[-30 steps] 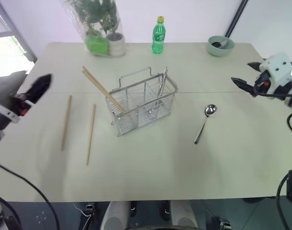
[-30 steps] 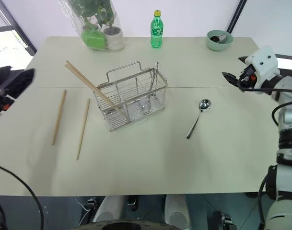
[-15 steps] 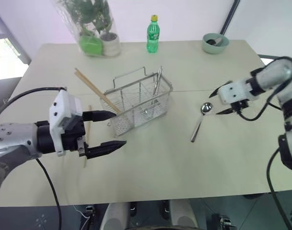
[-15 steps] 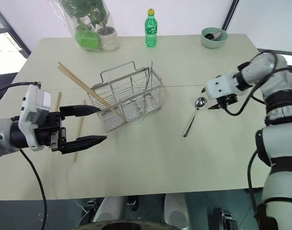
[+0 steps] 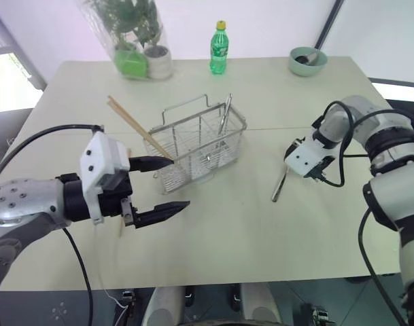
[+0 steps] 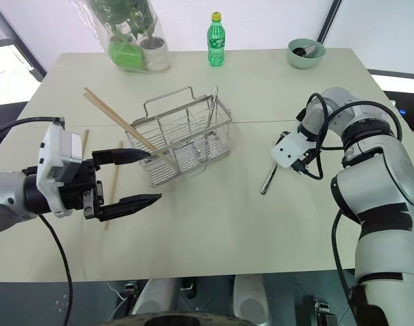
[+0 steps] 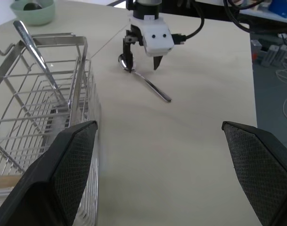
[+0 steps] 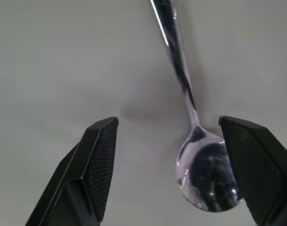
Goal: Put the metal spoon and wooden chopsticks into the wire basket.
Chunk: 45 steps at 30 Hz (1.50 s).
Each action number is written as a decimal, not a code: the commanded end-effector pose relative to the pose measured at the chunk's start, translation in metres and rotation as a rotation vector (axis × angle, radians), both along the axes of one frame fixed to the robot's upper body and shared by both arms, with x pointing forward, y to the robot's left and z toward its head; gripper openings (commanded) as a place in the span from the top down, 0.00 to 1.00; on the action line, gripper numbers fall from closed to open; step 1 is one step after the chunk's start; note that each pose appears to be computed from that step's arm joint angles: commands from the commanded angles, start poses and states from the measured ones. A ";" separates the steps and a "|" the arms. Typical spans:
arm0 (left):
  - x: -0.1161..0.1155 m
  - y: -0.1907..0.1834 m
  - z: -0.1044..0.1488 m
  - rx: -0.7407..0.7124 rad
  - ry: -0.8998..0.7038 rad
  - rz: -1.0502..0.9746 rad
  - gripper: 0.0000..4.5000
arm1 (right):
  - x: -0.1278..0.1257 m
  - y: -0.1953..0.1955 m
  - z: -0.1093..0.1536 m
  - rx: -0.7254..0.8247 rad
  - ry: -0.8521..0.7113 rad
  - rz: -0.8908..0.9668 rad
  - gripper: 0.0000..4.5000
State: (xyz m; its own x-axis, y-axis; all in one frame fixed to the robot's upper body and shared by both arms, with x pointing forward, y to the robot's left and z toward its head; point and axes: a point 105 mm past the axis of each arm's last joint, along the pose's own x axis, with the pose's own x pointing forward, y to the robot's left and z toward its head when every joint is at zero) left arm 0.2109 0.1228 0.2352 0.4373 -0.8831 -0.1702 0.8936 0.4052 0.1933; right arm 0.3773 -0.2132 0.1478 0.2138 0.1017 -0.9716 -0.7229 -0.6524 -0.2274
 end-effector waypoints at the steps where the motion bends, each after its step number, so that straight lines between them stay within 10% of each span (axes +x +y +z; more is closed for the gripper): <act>1: -0.003 0.000 0.008 -0.004 -0.041 0.015 0.01 | -0.001 0.011 0.004 0.057 0.011 0.022 0.22; 6: -0.003 -0.001 0.010 -0.010 -0.041 0.012 0.01 | -0.004 0.022 0.003 0.077 0.053 0.050 0.22; 15: 0.004 -0.002 0.018 -0.039 -0.063 0.011 0.00 | -0.011 0.022 -0.002 0.081 0.113 0.066 1.00; 27: 0.016 0.003 0.030 -0.046 -0.097 0.021 0.00 | -0.013 0.054 0.015 0.419 0.101 0.091 1.00; 38: 0.046 0.015 0.059 -0.066 -0.192 0.053 0.00 | -0.095 0.108 0.147 1.180 0.545 -0.028 1.00; 45: 0.057 0.010 0.068 -0.089 -0.226 0.025 0.00 | -0.053 0.126 0.226 1.666 0.468 -0.241 1.00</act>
State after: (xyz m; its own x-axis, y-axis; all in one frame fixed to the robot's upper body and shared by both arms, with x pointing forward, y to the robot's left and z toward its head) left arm 0.2697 0.1338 0.2933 0.4846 -0.8746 -0.0154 0.8349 0.4573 0.3064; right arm 0.3117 -0.0806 0.3647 0.0382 0.9946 0.0965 -0.9601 0.0633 -0.2725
